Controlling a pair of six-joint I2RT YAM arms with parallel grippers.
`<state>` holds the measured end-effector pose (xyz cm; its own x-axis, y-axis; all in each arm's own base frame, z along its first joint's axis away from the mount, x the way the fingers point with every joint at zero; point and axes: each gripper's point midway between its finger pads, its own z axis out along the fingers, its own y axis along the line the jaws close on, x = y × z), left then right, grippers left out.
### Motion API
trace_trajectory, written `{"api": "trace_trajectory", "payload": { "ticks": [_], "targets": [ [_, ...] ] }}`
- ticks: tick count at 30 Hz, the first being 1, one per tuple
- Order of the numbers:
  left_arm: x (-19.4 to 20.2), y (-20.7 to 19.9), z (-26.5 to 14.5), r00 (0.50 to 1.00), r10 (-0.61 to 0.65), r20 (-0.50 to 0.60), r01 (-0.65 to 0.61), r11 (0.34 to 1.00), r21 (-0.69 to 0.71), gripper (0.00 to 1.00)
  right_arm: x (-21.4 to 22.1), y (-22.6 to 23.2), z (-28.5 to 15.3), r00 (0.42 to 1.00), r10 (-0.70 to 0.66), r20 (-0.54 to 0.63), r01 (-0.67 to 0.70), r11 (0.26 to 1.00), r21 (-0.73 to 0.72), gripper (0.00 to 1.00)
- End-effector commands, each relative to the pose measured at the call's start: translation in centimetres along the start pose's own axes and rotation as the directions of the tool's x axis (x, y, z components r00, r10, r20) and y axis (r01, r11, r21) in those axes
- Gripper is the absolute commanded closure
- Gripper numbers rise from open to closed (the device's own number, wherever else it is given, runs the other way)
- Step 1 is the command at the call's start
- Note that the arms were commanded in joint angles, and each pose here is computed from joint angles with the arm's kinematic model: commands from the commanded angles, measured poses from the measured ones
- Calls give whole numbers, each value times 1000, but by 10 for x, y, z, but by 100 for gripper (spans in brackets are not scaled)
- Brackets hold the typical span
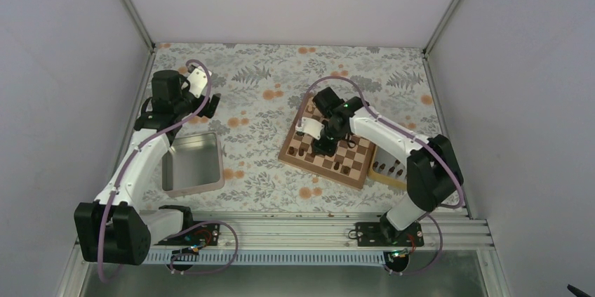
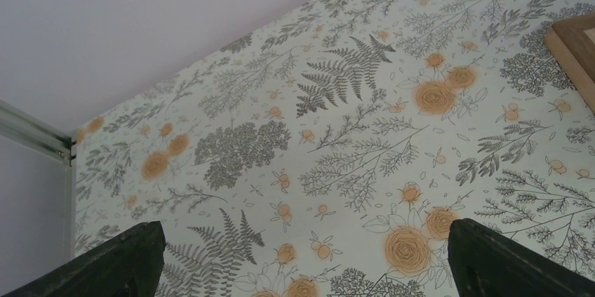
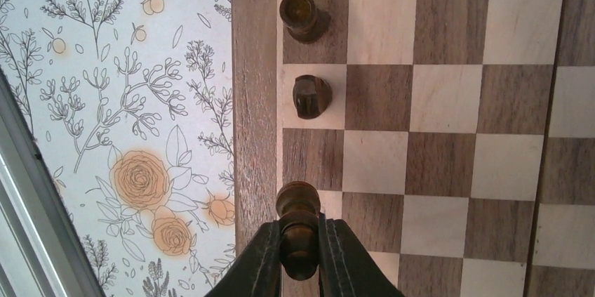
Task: Set up the chess pieces on the board
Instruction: Place the chess piece on the chessboard.
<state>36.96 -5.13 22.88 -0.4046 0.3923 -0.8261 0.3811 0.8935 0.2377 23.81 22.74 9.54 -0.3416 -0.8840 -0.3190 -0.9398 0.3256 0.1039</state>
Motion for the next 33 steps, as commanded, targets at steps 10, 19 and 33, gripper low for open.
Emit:
{"api": "trace_trajectory", "payload": {
  "ticks": [10,19,33],
  "targets": [
    [-1,3,3,1000,5,10,-5,1000,-9,0,-8,4,21,998,-59,-35,59,998,16,87],
    [-1,2,2,1000,5,11,-5,1000,-7,0,-10,-8,29,997,-55,-60,58,997,56,87],
    [-1,2,2,1000,5,11,-5,1000,-6,0,-16,-9,30,997,-51,-54,54,997,47,87]
  ]
}}
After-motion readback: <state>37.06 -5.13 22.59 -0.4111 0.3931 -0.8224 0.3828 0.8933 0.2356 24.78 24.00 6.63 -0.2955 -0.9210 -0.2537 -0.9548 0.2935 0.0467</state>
